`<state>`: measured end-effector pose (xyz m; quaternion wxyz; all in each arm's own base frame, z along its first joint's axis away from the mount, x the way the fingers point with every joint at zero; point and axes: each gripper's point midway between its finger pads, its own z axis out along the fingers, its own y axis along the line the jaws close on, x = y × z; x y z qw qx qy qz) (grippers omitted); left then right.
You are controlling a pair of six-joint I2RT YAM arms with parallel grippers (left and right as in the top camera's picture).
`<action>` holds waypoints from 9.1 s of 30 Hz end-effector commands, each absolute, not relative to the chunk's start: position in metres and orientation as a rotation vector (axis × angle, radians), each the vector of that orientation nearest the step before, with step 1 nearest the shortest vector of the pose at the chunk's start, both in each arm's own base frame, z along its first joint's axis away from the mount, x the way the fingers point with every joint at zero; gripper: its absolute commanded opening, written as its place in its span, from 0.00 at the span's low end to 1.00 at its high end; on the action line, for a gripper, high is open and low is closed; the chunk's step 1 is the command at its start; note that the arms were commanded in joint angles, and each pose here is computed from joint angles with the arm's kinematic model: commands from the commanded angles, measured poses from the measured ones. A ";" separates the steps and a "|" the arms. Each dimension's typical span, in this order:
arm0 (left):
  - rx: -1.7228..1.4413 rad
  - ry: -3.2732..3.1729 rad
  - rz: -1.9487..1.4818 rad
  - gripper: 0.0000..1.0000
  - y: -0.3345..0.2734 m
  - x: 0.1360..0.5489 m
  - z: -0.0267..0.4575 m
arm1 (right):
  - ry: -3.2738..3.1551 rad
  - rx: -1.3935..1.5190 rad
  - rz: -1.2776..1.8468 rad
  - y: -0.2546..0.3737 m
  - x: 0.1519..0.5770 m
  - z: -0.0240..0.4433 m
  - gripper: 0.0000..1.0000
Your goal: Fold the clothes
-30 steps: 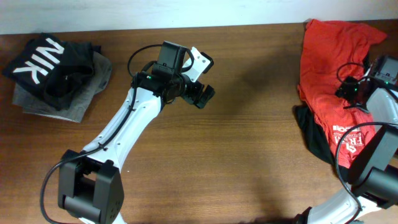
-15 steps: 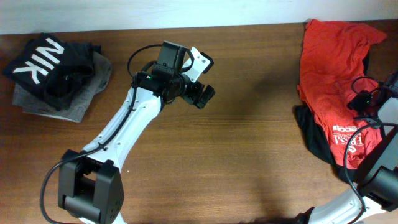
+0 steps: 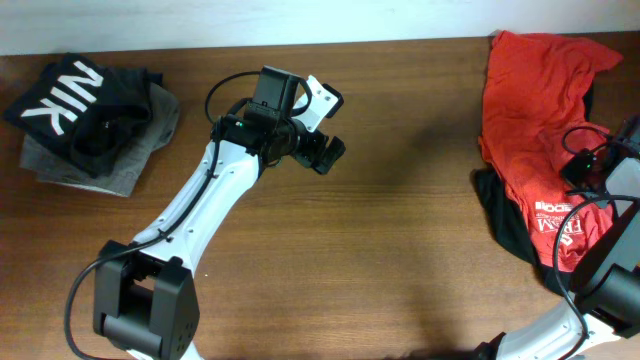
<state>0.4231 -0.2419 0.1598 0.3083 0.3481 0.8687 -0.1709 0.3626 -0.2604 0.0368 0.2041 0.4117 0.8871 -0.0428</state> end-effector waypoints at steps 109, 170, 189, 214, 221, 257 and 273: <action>0.572 2.465 -0.239 0.95 -0.087 0.463 0.191 | 2.597 0.096 0.068 0.044 0.534 0.003 0.63; 0.247 2.163 0.148 0.94 0.032 0.480 0.348 | 1.899 -0.312 0.727 0.347 0.552 0.231 0.15; 0.412 2.269 -0.170 0.95 -0.029 0.472 0.307 | 2.474 -0.440 0.526 0.216 0.470 0.293 0.99; 0.663 2.366 -0.358 0.95 -0.131 0.490 0.225 | 2.701 -0.186 0.345 0.114 0.385 0.322 1.00; 0.668 2.403 -0.368 0.95 -0.132 0.482 0.219 | 2.673 -0.085 0.243 0.095 0.371 0.337 1.00; 0.667 2.470 -0.347 0.94 -0.128 0.483 0.196 | 2.745 0.255 -0.042 0.055 0.413 0.051 0.81; 0.655 2.495 -0.272 0.95 -0.120 0.484 0.191 | 2.669 0.317 0.118 0.065 0.453 0.015 0.64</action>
